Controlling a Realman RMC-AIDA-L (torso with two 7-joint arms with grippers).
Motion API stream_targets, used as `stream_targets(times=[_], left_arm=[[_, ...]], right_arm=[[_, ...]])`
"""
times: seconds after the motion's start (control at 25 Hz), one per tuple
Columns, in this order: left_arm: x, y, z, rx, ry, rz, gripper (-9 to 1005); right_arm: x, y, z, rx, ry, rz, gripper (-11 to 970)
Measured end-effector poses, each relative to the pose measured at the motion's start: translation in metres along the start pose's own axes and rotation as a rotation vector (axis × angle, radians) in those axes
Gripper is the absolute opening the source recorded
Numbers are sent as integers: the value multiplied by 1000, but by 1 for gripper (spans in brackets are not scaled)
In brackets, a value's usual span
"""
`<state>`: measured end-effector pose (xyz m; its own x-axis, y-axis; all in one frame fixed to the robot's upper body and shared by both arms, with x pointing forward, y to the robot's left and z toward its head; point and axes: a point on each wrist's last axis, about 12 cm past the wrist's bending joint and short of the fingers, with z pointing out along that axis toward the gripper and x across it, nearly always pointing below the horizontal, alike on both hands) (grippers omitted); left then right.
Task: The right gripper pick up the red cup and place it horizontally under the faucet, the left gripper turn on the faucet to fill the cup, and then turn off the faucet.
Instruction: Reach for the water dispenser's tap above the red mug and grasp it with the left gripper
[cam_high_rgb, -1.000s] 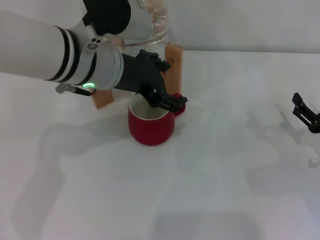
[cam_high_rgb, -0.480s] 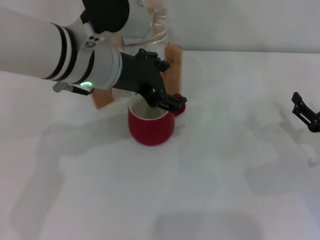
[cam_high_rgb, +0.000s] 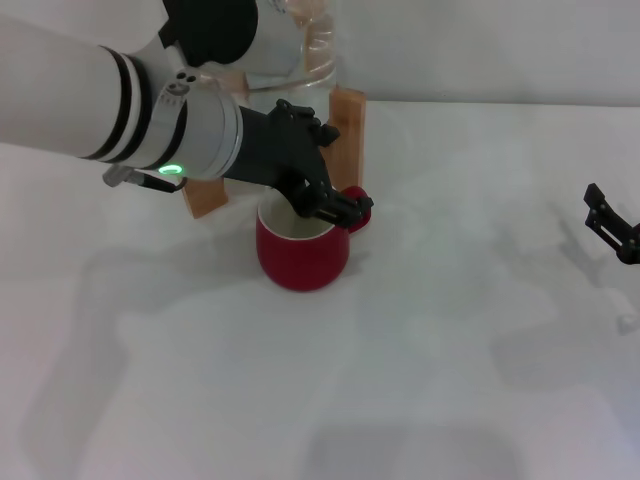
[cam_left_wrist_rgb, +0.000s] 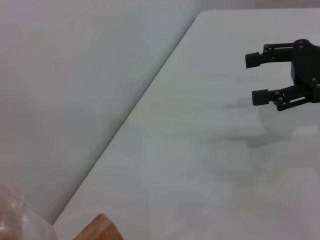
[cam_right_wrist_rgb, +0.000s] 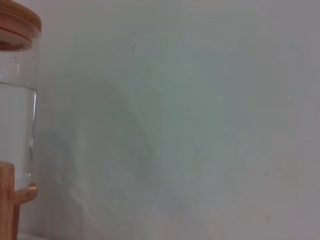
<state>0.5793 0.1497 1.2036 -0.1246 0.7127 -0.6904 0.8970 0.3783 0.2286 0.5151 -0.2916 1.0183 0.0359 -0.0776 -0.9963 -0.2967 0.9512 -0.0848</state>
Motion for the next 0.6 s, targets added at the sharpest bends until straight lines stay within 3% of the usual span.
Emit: stream_targets(times=[0.6], left_arm=[[3,-3,-3,14,10,-6,885]], right_arm=[[0,0,2,-2,0,-3,861]])
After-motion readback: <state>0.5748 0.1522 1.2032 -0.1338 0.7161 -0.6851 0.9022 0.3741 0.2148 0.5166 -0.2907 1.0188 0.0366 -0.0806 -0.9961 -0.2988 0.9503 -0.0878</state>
